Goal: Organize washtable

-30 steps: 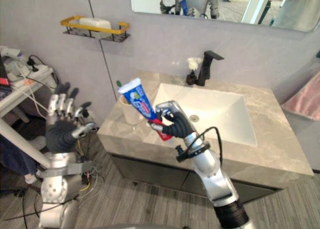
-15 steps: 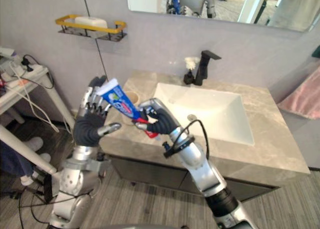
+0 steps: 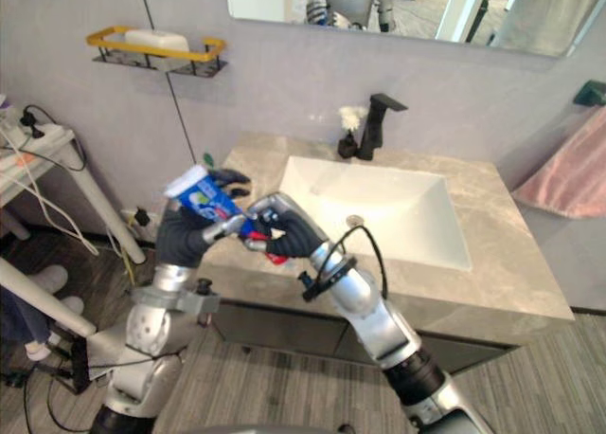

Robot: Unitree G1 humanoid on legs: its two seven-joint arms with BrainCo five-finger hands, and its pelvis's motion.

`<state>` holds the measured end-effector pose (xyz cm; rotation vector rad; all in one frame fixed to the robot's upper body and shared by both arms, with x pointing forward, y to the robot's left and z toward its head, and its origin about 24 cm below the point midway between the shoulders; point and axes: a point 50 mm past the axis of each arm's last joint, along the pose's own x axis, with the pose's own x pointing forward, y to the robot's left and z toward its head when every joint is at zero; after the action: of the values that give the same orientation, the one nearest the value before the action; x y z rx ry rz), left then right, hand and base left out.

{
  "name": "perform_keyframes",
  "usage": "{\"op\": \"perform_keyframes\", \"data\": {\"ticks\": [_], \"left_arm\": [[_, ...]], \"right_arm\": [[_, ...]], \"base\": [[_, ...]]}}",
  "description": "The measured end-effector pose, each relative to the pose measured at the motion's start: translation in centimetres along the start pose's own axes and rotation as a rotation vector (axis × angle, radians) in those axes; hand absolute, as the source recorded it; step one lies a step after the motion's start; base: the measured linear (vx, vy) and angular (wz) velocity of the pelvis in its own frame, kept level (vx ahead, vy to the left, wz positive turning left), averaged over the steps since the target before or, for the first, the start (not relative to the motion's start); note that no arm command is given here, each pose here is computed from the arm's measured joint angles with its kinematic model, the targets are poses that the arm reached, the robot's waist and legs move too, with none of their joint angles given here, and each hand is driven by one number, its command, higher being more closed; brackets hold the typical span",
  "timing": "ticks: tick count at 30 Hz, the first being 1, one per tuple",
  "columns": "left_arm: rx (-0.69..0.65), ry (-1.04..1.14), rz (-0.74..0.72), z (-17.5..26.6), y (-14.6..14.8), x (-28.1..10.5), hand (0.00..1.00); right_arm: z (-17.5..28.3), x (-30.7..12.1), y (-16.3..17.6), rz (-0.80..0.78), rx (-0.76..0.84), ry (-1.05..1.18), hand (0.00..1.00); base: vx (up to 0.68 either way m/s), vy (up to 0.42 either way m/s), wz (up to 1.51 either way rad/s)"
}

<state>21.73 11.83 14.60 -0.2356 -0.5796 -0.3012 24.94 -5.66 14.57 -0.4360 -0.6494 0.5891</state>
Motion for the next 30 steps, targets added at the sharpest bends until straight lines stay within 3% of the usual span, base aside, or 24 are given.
{"op": "perform_keyframes", "data": {"ticks": [21,22,30], "left_arm": [[-0.023,-0.005,0.009,-0.3,-0.1,0.6,1.00],[-0.023,-0.008,0.008,-0.3,-0.1,0.7,1.00],[-0.021,-0.007,0.026,-0.3,-0.1,0.8,1.00]], "right_arm": [[-0.2,0.0,1.3,0.065,0.022,0.010,1.00],[-0.2,0.1,1.3,0.064,0.022,0.010,0.00],[-0.3,0.1,0.7,0.029,0.015,0.012,0.00]], "base": [[-0.01,0.000,-0.02],[0.00,0.000,0.00],[-0.01,0.002,-0.07]]}}
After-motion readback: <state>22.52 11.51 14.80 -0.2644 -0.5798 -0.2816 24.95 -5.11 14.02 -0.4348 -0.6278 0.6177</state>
